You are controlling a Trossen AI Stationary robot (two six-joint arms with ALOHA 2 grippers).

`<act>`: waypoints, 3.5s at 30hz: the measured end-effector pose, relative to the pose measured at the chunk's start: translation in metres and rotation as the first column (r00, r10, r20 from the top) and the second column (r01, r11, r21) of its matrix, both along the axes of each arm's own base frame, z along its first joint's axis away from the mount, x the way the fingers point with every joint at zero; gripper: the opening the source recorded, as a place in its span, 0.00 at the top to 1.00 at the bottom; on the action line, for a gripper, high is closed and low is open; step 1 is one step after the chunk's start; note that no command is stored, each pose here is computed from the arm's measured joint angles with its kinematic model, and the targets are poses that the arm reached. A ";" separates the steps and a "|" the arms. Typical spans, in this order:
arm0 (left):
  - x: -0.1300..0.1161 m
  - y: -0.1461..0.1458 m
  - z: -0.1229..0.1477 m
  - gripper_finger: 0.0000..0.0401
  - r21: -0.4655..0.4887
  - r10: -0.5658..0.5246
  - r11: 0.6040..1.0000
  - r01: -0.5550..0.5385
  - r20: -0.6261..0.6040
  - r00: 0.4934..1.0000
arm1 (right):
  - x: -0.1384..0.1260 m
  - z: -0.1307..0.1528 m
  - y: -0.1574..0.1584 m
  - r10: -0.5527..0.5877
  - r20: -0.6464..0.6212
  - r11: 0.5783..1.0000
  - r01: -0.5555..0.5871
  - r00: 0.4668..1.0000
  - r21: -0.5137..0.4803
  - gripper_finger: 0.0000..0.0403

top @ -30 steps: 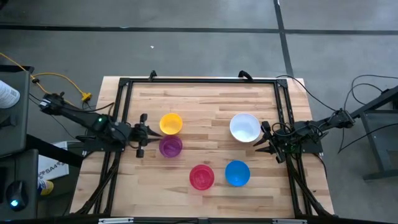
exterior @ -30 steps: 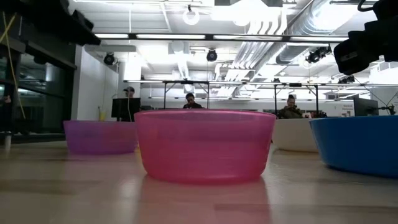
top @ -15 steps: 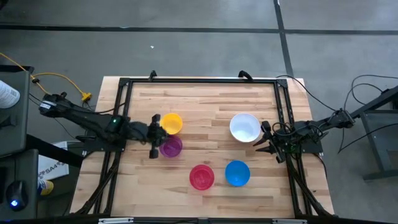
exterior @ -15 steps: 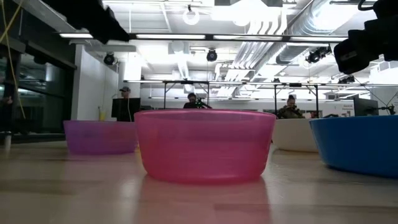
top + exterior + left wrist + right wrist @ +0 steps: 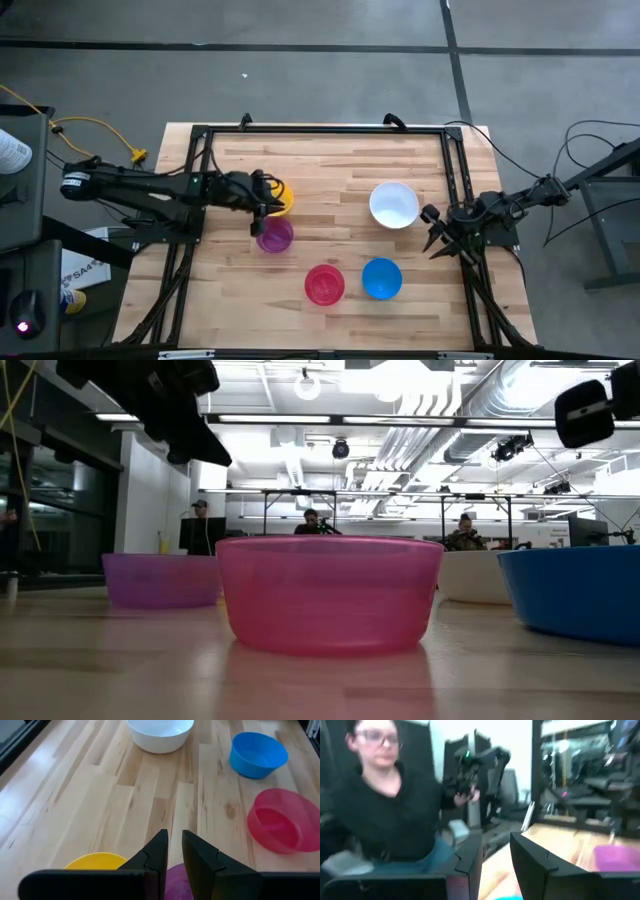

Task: Nest bowls inside each other
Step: Stack the yellow bowl on top of the white bowl

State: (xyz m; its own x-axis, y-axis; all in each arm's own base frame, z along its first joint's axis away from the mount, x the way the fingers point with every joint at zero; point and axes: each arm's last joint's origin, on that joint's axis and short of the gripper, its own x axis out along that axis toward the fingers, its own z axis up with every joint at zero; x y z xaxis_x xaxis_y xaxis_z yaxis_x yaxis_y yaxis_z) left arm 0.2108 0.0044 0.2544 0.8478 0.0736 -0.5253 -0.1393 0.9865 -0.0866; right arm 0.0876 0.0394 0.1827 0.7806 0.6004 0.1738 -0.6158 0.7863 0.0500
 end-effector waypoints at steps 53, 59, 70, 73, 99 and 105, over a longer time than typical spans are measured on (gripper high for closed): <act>0.008 0.087 -0.025 0.85 -0.109 0.172 0.956 -0.273 -0.543 0.822 | 0.086 0.138 -0.046 -0.747 -0.347 0.664 0.610 0.568 -0.432 0.77; 0.043 0.104 -0.023 0.85 -0.029 0.097 0.988 -0.155 -0.665 0.741 | 0.087 0.138 -0.045 -0.704 -0.369 0.710 0.573 0.607 -0.410 0.77; 0.048 0.122 -0.035 0.85 -0.027 -0.050 0.999 0.043 -0.675 0.736 | 0.087 0.137 -0.043 -0.641 -0.403 0.767 0.522 0.654 -0.372 0.77; 0.047 0.125 -0.034 0.85 -0.053 -0.085 0.996 0.066 -0.654 0.751 | 0.087 0.137 -0.043 -0.641 -0.402 0.767 0.522 0.654 -0.373 0.77; 0.050 0.139 -0.056 0.85 -0.003 -0.030 0.999 0.040 -0.735 0.678 | 0.087 0.138 -0.041 -0.616 -0.409 0.787 0.499 0.673 -0.364 0.77; 0.050 0.138 -0.052 0.85 0.002 -0.030 0.999 0.045 -0.721 0.692 | 0.087 0.138 -0.042 -0.617 -0.409 0.786 0.499 0.673 -0.364 0.77</act>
